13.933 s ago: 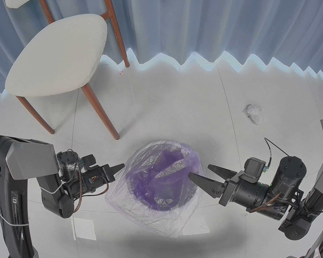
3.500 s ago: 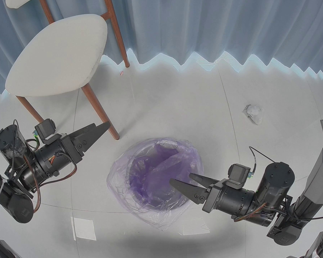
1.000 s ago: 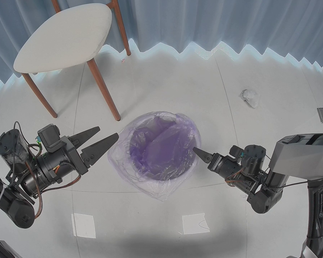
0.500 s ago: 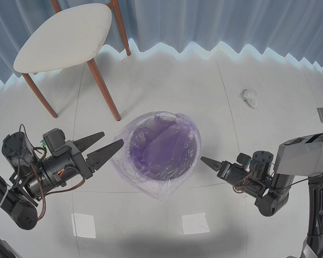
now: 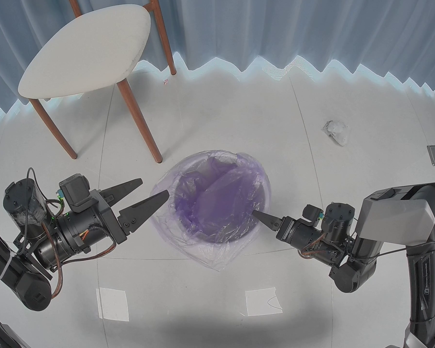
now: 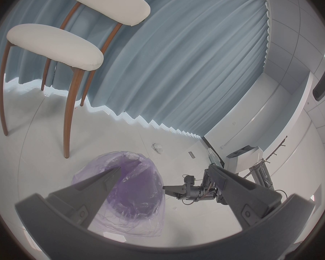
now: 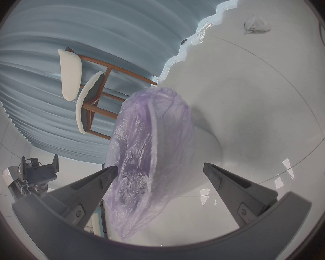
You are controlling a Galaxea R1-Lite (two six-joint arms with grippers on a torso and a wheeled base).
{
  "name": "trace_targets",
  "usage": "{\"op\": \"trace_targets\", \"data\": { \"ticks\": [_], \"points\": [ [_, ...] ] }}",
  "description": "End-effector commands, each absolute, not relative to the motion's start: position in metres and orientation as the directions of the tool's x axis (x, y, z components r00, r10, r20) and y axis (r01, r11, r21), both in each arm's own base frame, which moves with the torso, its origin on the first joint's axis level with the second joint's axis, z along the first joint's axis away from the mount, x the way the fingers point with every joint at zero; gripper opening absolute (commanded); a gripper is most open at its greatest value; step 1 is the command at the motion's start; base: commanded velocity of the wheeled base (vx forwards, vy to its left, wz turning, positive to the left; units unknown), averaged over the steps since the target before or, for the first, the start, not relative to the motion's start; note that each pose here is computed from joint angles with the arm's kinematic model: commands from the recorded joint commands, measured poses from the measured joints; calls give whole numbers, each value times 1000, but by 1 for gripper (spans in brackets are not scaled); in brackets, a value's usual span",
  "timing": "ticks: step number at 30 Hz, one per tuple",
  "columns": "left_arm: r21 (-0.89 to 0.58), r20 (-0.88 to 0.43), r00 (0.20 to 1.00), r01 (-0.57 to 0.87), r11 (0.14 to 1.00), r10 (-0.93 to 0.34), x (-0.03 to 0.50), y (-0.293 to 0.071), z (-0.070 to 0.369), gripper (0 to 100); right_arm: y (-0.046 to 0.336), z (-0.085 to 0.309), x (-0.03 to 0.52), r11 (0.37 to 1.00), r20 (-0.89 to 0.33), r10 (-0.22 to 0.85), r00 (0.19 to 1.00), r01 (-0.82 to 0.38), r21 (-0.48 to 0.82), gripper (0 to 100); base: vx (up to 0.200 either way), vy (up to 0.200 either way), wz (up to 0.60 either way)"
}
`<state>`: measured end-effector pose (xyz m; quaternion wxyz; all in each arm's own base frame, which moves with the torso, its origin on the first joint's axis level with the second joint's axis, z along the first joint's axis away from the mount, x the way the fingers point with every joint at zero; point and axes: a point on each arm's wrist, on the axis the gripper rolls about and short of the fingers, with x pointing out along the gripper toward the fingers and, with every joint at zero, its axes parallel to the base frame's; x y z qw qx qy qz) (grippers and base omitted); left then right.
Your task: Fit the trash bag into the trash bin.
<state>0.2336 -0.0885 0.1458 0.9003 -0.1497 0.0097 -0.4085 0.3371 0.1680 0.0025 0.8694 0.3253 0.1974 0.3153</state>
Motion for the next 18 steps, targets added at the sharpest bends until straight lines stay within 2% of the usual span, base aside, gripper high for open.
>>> {"op": "trace_targets", "data": {
  "ticks": [1,3,4,18],
  "points": [
    [-278,102,664,734,619,-741,233,-89,145,100,172,1,338,578,-121,684,719,-433,691,100,0,0,0],
    [-278,102,664,734,619,-741,233,-89,145,100,172,0,339,569,-124,688,715,-426,704,100,0,0,0],
    [-277,104,663,735,619,-741,233,-89,146,100,173,-2,339,564,-125,689,714,-420,711,0,0,0,0],
    [-264,100,664,736,624,-741,232,-89,145,100,173,0,340,563,-119,687,716,-422,711,0,0,0,0]
  ]
}}
